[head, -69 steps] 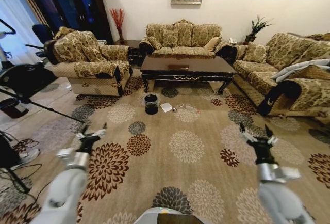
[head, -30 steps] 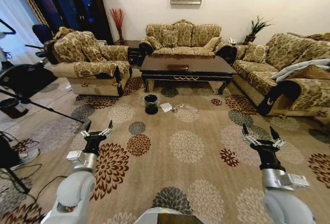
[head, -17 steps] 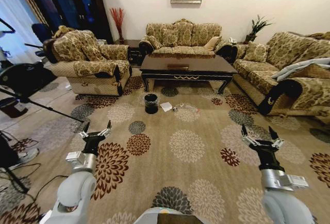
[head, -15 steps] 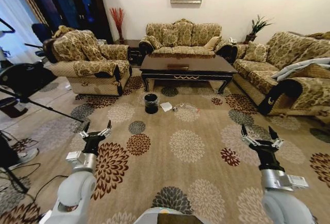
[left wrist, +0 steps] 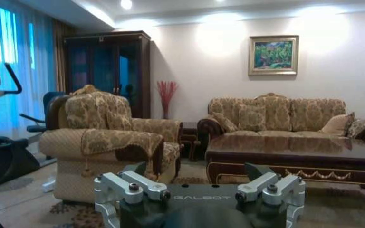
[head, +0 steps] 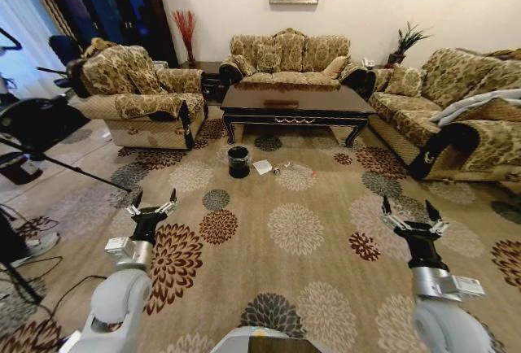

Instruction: Move to the front of the table and pick up the trash from the floor, then place it into the trash bin.

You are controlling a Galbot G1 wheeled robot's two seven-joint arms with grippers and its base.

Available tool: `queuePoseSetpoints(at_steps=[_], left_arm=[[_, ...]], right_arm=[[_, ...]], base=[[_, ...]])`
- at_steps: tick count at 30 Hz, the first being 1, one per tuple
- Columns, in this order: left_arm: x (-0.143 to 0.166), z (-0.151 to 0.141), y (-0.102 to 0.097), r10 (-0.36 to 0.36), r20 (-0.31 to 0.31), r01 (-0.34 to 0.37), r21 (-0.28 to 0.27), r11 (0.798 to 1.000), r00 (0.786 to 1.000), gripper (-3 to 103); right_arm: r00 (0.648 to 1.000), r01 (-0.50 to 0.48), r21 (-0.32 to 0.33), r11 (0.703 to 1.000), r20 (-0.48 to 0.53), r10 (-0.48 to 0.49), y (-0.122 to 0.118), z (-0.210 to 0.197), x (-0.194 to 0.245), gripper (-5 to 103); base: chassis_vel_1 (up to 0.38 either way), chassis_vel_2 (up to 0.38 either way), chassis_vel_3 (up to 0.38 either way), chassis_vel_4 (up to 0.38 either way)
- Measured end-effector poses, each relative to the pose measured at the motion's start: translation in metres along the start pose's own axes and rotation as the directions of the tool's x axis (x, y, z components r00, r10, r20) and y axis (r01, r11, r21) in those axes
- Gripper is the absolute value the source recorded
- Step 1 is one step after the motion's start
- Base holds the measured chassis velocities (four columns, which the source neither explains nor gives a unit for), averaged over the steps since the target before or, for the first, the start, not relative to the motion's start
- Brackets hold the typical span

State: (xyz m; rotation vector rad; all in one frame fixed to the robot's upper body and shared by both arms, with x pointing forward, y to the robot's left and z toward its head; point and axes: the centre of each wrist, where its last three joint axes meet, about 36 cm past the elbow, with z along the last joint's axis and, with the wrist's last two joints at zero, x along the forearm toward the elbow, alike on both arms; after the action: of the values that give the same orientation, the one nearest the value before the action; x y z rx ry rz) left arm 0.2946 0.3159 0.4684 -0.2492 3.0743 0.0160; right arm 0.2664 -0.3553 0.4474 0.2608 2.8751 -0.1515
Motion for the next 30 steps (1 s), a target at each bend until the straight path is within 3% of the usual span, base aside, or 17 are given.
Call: queuePoseSetpoints(at_steps=[11, 30], left_arm=[[-0.005, 0.009, -0.001, 0.006, -0.011, -0.006, 0.011, 1.000, 1.000, 100], [-0.009, 0.019, -0.002, 0.021, -0.016, -0.021, 0.013, 1.000, 1.000, 100]], right_arm=[[0.998, -0.067, -0.045, 0.997, -0.003, 0.067, 0.002, 0.005, -0.003, 100], [0.998, -0.067, -0.026, 0.997, 0.012, 0.067, -0.003, 0.013, -0.009, 100]], base=[[0.000, 0.000, 0.000, 0.000], [0.000, 0.000, 0.000, 0.000]])
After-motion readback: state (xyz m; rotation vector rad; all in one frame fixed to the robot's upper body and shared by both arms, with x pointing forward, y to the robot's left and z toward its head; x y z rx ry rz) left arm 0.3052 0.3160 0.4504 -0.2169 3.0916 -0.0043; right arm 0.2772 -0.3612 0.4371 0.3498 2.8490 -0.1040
